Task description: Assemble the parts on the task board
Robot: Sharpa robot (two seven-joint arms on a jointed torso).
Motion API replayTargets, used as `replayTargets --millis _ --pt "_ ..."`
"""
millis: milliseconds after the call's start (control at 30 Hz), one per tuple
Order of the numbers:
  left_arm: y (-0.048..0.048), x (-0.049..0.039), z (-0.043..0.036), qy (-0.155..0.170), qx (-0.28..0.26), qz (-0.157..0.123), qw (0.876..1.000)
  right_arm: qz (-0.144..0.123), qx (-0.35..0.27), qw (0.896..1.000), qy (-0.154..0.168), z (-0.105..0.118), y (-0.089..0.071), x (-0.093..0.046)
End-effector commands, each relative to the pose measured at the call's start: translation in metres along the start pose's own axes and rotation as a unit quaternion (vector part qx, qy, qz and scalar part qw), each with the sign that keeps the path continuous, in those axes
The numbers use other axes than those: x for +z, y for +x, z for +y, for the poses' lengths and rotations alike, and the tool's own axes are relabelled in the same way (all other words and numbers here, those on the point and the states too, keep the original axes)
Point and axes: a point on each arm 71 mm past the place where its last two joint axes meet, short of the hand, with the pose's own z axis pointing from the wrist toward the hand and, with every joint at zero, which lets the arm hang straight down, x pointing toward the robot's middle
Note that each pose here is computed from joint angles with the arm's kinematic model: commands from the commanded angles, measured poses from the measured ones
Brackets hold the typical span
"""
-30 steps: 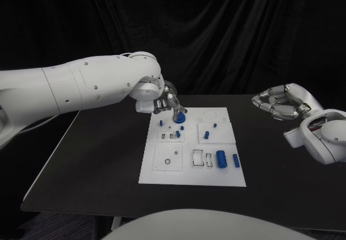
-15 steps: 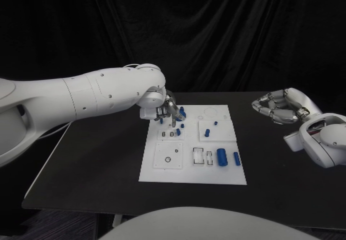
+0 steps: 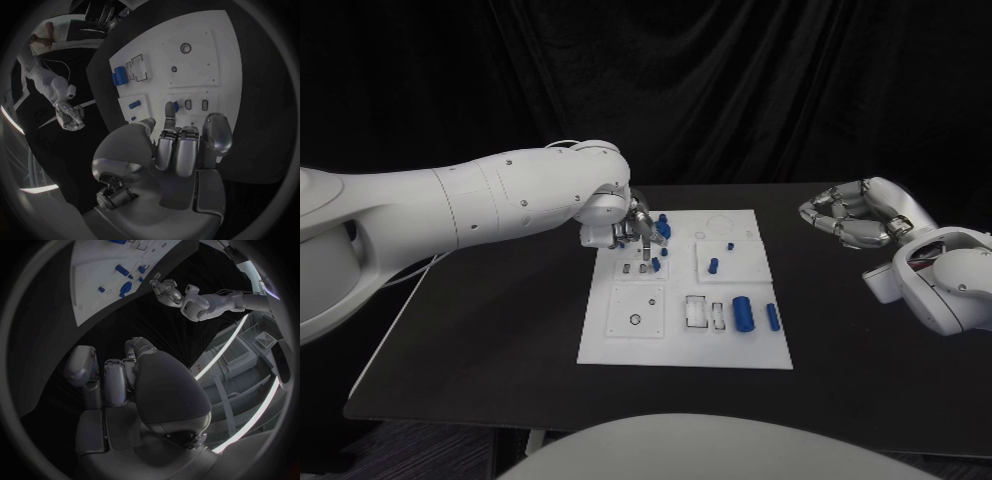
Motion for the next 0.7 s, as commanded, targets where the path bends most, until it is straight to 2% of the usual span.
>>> replayTargets --millis 33,467,700 --pt "-0.0001 0.0023 -0.0020 0.013 -0.013 -0.014 1.000 0.003 -0.002 1.000 -0.006 0.000 0.002 0.000" --pt "0.0075 0.0183 0.0084 0.011 -0.034 -0.016 0.999 0.008 -0.004 1.000 -0.014 0.002 0.005 0.000" --pt "0.0087 0.0224 0.0117 0.007 -0.039 -0.016 0.999 0.007 -0.009 1.000 -0.018 0.001 0.003 0.001"
